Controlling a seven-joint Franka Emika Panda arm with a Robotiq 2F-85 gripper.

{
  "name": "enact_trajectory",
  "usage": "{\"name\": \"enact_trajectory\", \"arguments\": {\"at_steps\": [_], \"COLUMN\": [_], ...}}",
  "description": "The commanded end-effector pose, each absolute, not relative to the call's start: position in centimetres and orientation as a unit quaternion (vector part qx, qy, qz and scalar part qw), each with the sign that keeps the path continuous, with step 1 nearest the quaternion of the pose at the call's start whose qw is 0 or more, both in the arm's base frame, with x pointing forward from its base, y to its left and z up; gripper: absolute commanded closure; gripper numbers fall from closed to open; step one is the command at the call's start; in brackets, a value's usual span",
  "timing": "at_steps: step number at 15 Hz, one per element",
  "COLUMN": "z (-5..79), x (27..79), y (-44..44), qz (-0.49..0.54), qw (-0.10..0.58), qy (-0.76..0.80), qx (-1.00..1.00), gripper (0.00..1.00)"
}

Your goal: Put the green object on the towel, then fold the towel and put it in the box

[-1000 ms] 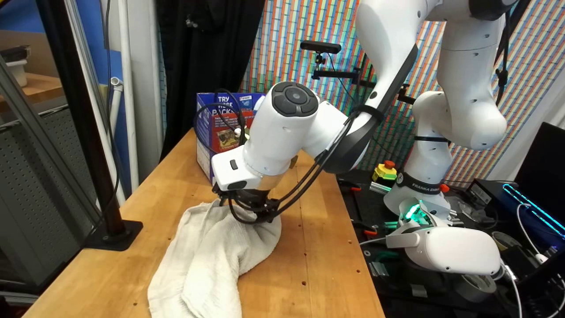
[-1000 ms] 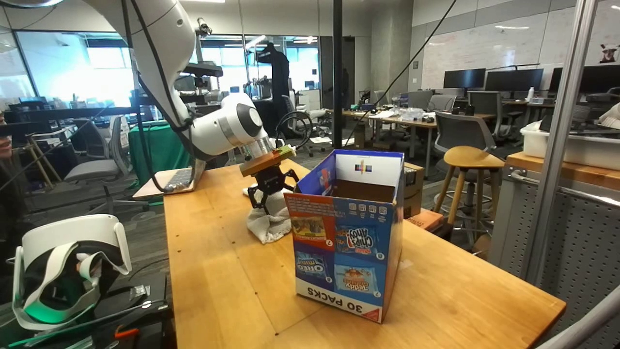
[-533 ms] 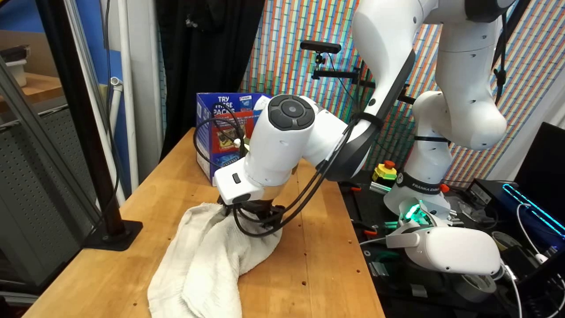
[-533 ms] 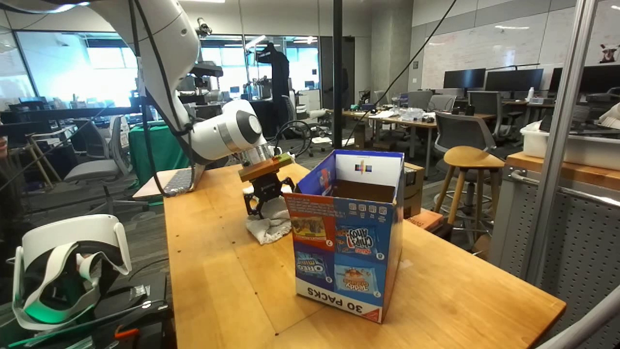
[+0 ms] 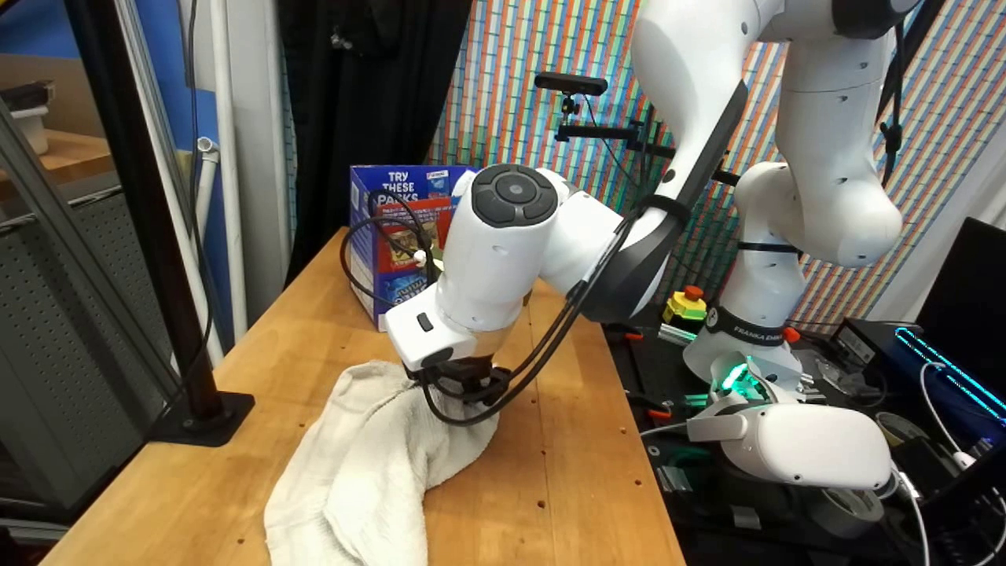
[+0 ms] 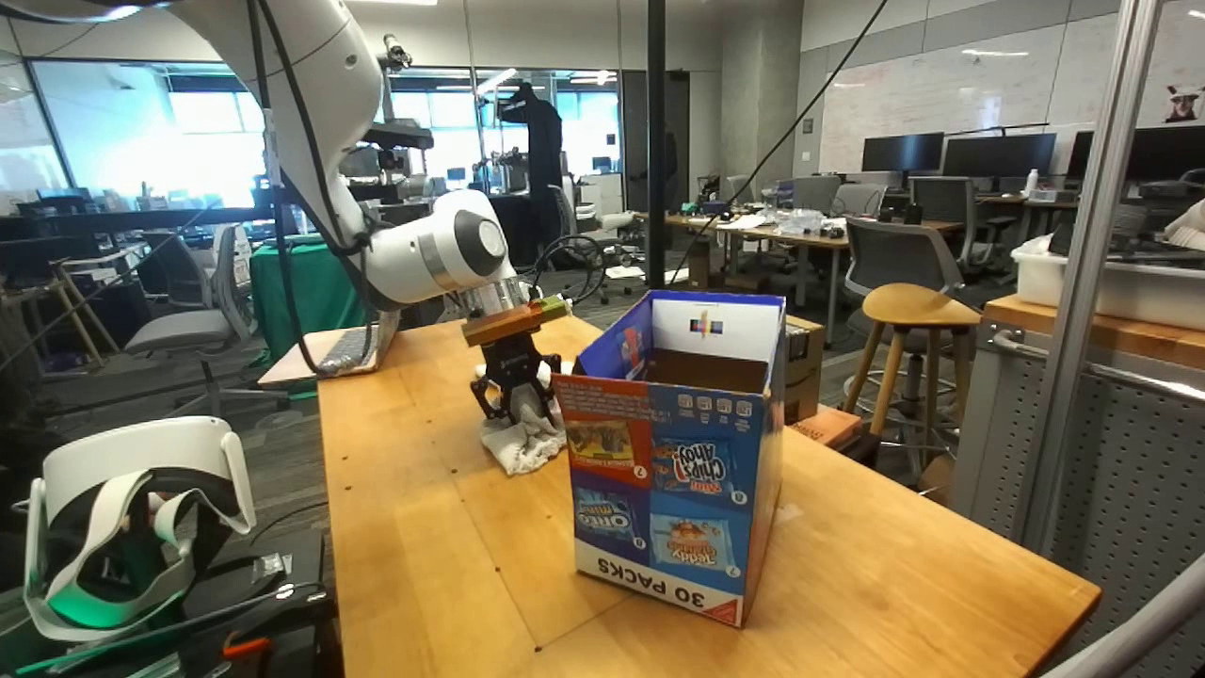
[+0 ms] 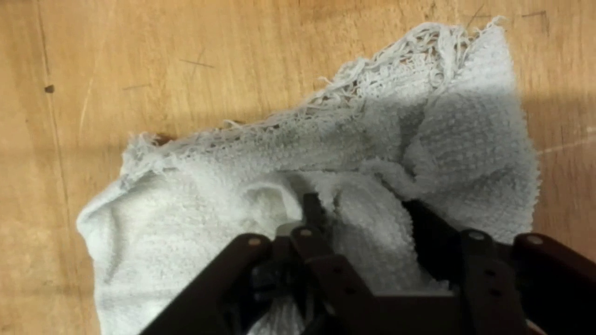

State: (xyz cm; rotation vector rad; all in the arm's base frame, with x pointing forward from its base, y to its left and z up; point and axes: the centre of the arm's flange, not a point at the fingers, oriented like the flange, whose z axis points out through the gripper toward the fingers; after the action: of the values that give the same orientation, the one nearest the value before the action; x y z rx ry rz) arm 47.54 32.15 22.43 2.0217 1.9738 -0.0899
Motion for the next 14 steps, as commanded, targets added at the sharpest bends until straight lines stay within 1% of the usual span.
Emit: {"name": "enact_trajectory", "arguments": {"at_steps": [1, 2, 3, 4, 5, 6, 7, 14], "z": [23.3, 23.7, 24.0, 24.3, 24.3, 24.3, 24.1, 23.7], "x": [47.0, 46.5, 46.1, 45.4, 44.9, 44.2, 43.3, 37.0], "y": [31.5, 31.3, 31.1, 30.8, 30.7, 30.6, 30.4, 29.6], "qz": [-0.062, -0.069, -0.079, -0.085, -0.092, -0.102, -0.112, -0.156], "qw": [0.136, 0.131, 0.127, 0.114, 0.112, 0.11, 0.111, 0.092], "qy": [0.697, 0.699, 0.701, 0.707, 0.707, 0.707, 0.705, 0.708], "qx": [0.701, 0.7, 0.698, 0.693, 0.693, 0.692, 0.691, 0.683], "gripper": [0.84, 0.92, 0.95, 0.96, 0.93, 0.94, 0.93, 0.93]}}
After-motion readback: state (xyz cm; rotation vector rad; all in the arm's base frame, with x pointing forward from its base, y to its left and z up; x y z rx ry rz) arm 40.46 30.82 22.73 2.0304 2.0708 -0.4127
